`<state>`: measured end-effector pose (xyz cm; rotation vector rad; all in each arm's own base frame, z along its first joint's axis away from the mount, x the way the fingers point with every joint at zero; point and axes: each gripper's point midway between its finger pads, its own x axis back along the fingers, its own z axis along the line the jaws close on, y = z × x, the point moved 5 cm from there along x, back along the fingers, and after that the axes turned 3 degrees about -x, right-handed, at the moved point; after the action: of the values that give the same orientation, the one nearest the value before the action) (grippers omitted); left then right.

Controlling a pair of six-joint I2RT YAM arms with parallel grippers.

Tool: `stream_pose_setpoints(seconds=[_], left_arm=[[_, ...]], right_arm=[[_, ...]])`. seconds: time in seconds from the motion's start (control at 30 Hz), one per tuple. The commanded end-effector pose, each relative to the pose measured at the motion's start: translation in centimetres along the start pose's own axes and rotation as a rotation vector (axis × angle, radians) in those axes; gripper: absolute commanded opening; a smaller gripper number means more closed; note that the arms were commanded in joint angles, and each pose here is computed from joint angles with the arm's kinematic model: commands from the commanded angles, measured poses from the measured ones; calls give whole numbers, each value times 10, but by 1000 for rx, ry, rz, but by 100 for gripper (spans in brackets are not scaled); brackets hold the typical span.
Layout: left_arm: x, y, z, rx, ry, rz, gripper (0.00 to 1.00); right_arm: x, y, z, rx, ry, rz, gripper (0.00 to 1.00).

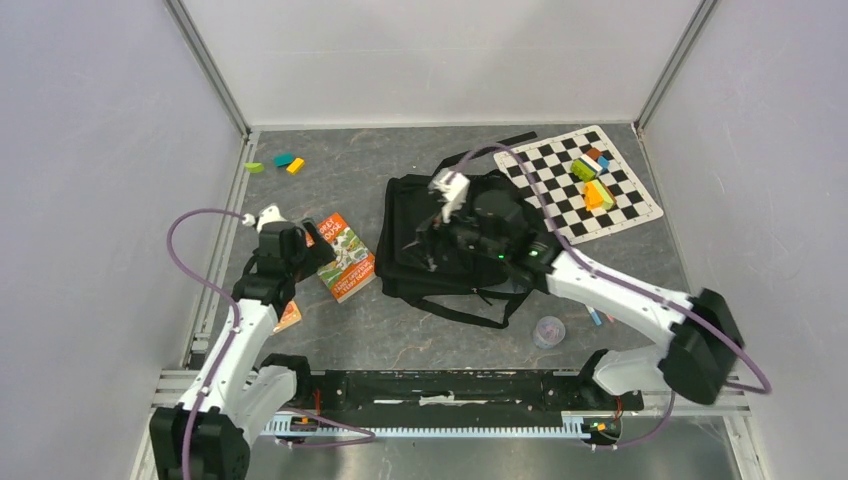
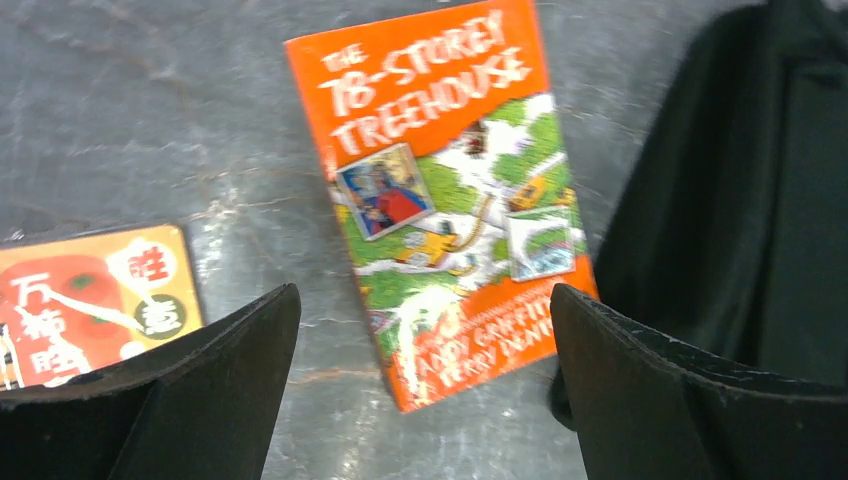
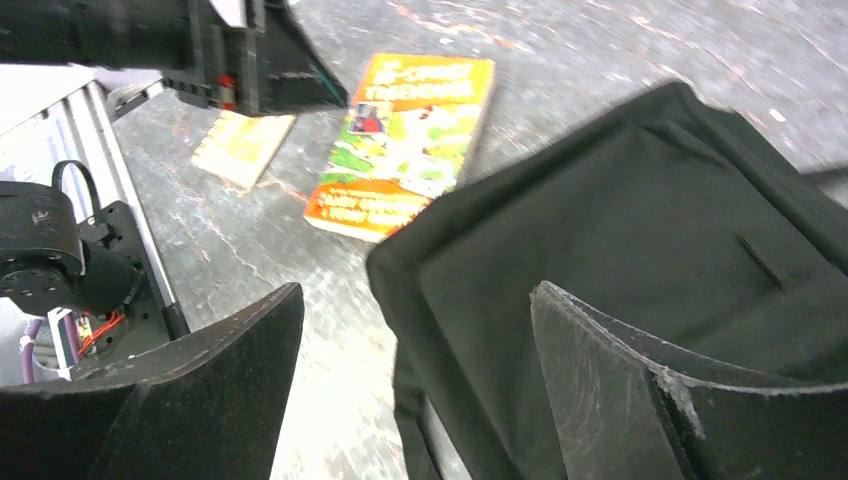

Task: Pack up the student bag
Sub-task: Pick up the book from the center of the board.

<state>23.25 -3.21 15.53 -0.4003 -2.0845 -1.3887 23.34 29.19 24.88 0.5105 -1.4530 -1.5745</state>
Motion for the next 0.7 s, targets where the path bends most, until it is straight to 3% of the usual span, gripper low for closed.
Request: stream_pose_setpoints(seconds=[0.0,0.37,0.67], left_arm=[[-17,-7,15,144,-15,16,100],[-38,-22,31,252,-50,42,100],[-54,-31,26,320,-116,97,93]], right_arm=[[-47,18,25,97,57,27,89],[-182,-28,25,73,69,302,89],[-227,-90,1,-101,43,443,85]])
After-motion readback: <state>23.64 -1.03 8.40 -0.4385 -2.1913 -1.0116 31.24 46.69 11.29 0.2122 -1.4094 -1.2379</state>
